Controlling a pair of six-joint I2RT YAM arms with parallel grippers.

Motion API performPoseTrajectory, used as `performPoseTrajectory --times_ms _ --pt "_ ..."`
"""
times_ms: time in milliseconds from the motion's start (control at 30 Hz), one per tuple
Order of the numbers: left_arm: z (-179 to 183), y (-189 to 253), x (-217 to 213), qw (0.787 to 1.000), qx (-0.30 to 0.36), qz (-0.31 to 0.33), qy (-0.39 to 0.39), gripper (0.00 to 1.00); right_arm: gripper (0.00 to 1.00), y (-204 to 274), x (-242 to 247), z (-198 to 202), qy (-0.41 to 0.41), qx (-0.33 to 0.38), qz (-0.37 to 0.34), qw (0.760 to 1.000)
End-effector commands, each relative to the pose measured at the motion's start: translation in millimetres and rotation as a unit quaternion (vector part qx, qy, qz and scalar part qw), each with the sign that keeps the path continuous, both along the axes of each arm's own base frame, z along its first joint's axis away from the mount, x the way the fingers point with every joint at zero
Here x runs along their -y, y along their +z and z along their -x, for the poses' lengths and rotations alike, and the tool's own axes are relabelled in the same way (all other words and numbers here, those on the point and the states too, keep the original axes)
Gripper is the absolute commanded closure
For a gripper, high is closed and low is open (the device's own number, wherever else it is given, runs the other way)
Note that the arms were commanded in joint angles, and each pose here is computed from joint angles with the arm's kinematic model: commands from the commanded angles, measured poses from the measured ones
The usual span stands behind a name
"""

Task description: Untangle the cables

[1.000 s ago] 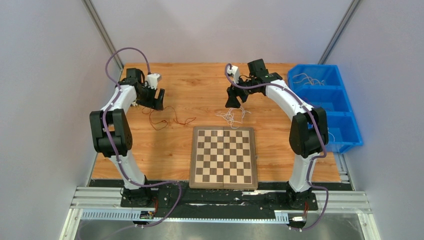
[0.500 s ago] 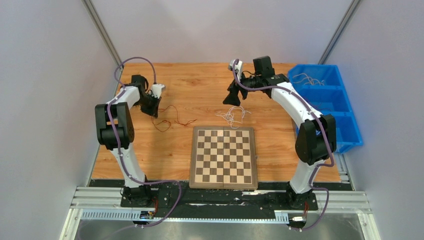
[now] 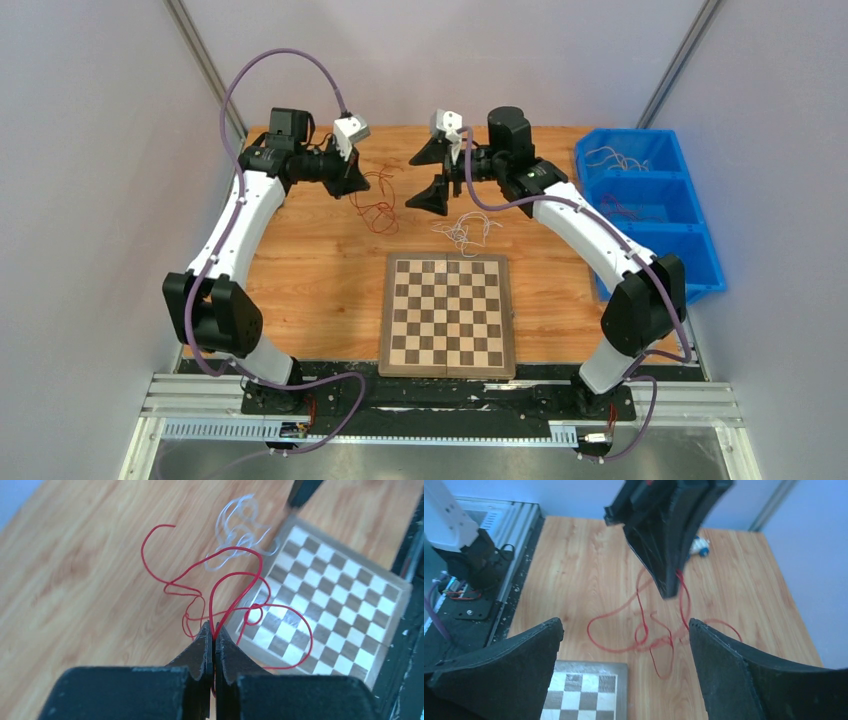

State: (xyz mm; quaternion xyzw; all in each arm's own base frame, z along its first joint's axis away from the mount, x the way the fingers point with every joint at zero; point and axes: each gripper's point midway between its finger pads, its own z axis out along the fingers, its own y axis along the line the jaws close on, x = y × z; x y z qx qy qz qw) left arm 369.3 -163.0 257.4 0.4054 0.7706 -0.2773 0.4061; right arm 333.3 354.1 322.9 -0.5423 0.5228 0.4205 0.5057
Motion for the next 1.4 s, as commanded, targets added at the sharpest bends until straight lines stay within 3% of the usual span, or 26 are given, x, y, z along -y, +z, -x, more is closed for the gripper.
performPoseTrajectory --times_ms 0,200,400,600,800,933,1100,1167,1233,1367 --pt "30.6 57.2 33.7 0.994 0.041 0.064 -0.079 1.0 0.0 52.6 -14.8 38.2 0.053 0.072 -0.05 0.995" --pt "57.1 102.1 60.3 0.981 0.085 0.106 -0.141 1.0 0.05 40.3 -20.5 48.9 0.055 0.098 -0.04 0.993" --pt "76.9 126.8 65.6 0.969 0.113 0.134 -0.173 1.0 0.28 31.6 -12.8 41.9 0.023 0.11 -0.027 0.993" --pt "78.3 117.4 66.3 0.972 0.103 0.126 -0.169 1.0 0.3 65.1 3.1 61.1 0.035 0.14 -0.051 0.988" --pt "73.6 102.6 69.1 0.977 0.087 0.111 -0.161 1.0 0.25 109.5 17.8 97.4 0.044 0.159 -0.079 0.983" --pt "85.3 98.8 79.6 0.973 0.083 0.107 -0.187 1.0 0.19 110.3 15.6 73.1 0.0 0.175 -0.068 0.982" --pt "98.6 110.4 89.3 0.966 0.093 0.116 -0.211 1.0 0.19 67.8 9.7 42.8 -0.023 0.162 -0.01 0.986" --pt "100.4 117.1 89.7 0.965 0.099 0.12 -0.212 1.0 0.26 53.8 9.2 38.9 -0.023 0.154 0.007 0.988" --pt "102.7 123.1 90.1 0.963 0.104 0.125 -0.214 1.0 0.39 45.4 9.4 39.5 -0.017 0.151 0.015 0.988" --pt "108.1 130.7 92.0 0.961 0.106 0.136 -0.217 1.0 0.83 42.4 12.9 40.8 -0.02 0.156 0.02 0.987"
